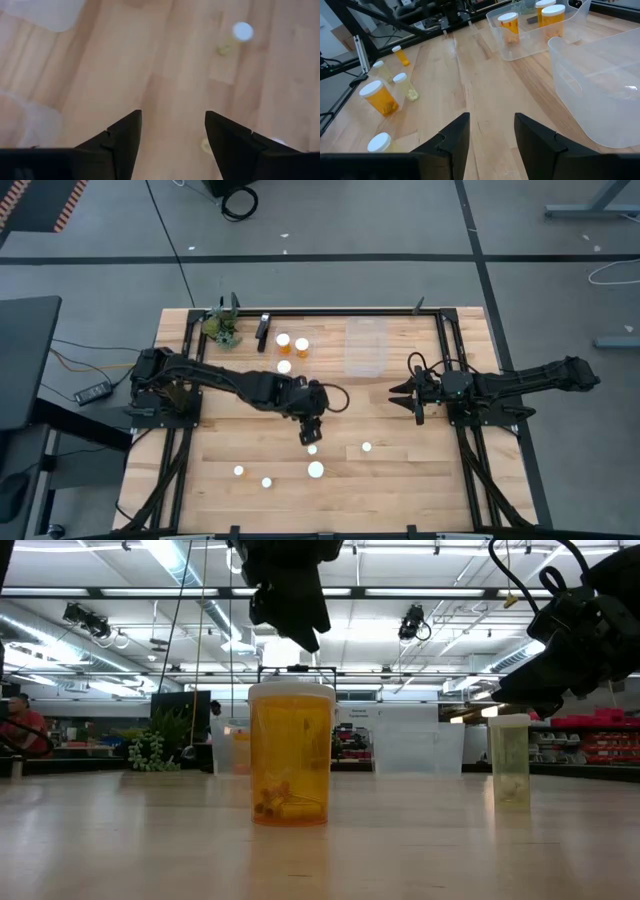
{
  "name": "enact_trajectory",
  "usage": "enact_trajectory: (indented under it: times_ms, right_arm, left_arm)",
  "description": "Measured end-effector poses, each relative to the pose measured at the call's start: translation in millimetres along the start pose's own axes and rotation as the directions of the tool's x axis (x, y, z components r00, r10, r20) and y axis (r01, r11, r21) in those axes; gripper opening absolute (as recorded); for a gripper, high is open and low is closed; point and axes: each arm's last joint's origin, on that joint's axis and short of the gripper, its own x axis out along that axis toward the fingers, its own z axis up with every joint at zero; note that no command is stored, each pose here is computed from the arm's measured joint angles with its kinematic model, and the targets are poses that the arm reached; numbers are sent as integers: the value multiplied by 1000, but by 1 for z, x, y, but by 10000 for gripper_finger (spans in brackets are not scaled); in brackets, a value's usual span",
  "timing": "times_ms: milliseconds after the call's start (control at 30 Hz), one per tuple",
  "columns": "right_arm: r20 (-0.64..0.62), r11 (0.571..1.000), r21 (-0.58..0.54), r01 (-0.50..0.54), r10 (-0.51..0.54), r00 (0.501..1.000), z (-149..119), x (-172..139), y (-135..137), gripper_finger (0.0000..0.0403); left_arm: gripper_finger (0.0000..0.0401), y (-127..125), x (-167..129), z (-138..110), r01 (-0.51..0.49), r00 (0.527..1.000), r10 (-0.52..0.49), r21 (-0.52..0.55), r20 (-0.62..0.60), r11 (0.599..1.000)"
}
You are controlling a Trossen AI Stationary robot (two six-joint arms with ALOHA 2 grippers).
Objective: Pick and place medicine bottles into bin by pill shape (circle, oval)
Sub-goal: Put the small orange pill bottle in the right transparent bin
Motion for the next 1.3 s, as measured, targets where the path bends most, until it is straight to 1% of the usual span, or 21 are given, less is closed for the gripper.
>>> enact_trajectory:
  times_ms: [200, 367, 600, 700, 767, 833, 933, 1033, 1167, 1300]
  right_arm:
    - [0, 1000, 0, 0, 0, 1000, 0, 0, 0, 161]
    - [-2, 1000, 0, 1, -1, 1000, 0, 0, 0, 161]
    - [-3, 1000, 0, 1, -1, 1000, 0, 0, 0, 161]
    - [-3, 1000, -1, 1, -1, 1000, 0, 0, 0, 161]
    - [-3, 1000, -1, 1, -1, 1000, 0, 0, 0, 161]
    - [-3, 1000, -1, 1, -1, 1000, 0, 0, 0, 161]
    - [-4, 1000, -1, 1, -1, 1000, 0, 0, 0, 161]
    - [-4, 1000, -1, 1, -1, 1000, 0, 0, 0, 161]
    - [-4, 1000, -1, 1, -1, 1000, 0, 0, 0, 161]
    - [-4, 1000, -1, 1, -1, 1000, 0, 0, 0, 161]
  left_arm:
    - [217, -28, 8, -8, 53, 998, -53, -30, 17, 998]
    - [216, -48, 19, -19, 76, 997, -76, -67, -2, 995]
    - [215, -64, 25, -28, 129, 990, -137, -153, -38, 980]
    - [211, -68, 25, -32, 129, 989, -139, -169, -51, 977]
    - [208, -74, 21, -32, 140, 987, -151, -162, -60, 977]
    - [205, -79, 16, -37, 146, 981, -165, -173, -103, 974]
    - [202, -85, 8, -44, 124, 970, -162, -202, -184, 971]
    - [197, -91, 2, -55, 90, 949, -167, -277, -267, 957]
    - [191, -99, -4, -73, 8, 916, -145, -344, -374, 939]
    - [191, -103, -13, -92, -121, 879, -66, -355, -472, 927]
